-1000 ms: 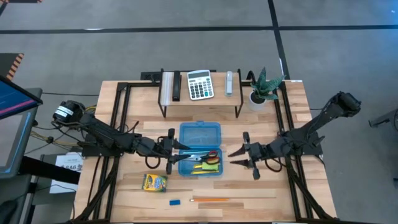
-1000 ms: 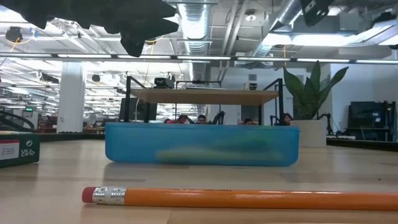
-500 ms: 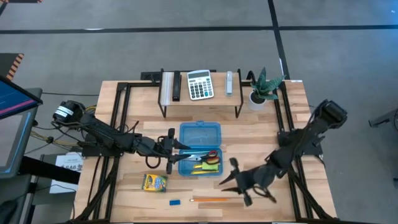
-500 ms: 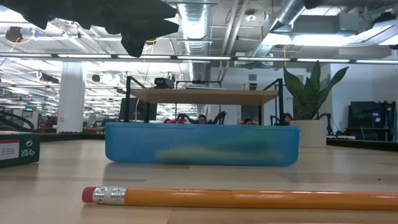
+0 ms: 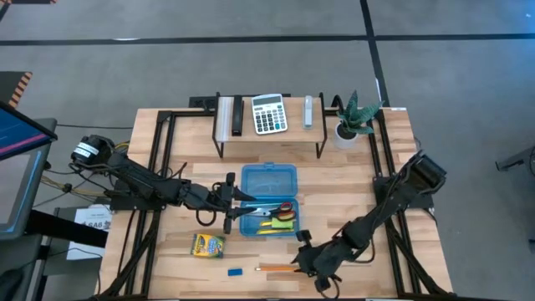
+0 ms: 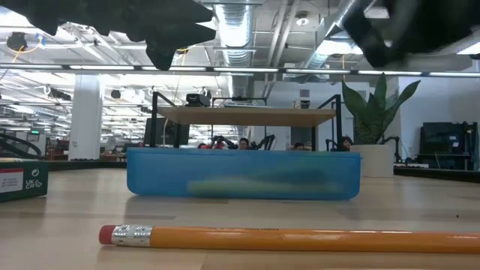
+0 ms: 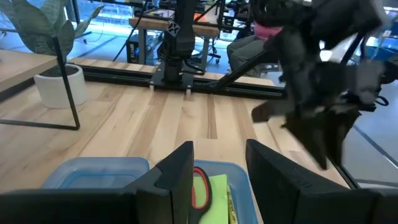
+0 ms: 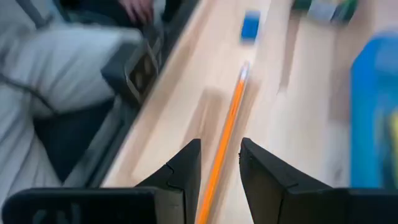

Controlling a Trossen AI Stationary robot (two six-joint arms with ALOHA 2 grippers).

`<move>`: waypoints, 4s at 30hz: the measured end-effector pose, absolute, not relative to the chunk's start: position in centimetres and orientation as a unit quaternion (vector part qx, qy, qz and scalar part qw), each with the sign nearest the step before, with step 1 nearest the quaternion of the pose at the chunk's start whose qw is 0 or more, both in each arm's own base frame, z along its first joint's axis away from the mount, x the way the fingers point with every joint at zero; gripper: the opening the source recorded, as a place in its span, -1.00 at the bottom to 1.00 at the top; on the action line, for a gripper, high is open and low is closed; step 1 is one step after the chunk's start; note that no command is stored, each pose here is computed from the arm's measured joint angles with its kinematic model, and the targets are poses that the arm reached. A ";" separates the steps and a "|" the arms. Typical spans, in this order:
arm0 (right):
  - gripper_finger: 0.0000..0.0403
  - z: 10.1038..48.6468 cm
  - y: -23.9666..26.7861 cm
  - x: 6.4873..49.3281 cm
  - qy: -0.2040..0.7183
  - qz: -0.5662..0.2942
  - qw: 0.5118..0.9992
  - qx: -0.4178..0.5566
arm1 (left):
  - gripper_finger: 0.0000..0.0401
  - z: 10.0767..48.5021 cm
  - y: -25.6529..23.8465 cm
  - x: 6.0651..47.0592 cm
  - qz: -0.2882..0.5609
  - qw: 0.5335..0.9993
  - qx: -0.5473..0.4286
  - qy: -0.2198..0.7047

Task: Pack school essentials
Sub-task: Put the orange pencil into the blue supply box

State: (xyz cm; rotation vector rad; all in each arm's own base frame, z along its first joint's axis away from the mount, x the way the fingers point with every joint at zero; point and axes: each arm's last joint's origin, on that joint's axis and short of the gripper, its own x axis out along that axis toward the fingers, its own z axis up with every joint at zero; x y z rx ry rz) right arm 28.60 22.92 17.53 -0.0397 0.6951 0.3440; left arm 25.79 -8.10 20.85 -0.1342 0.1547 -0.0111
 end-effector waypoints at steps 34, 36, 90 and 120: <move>-0.53 11.3 20.6 28.4 0.524 0.079 0.847 -0.030 | -0.34 20.7 -8.1 25.8 -0.003 0.994 -0.074 0.085; -0.57 11.3 20.5 28.4 0.525 0.077 0.847 -0.030 | -0.34 20.7 -8.1 25.8 -0.003 0.994 -0.074 0.085; 0.12 13.4 19.3 27.3 0.516 0.033 0.856 0.027 | -0.34 20.7 -8.1 25.8 -0.008 0.993 -0.083 0.085; -0.70 11.5 19.1 27.1 0.557 0.023 0.830 0.001 | -0.34 20.7 -8.2 25.8 -0.012 0.992 -0.097 0.084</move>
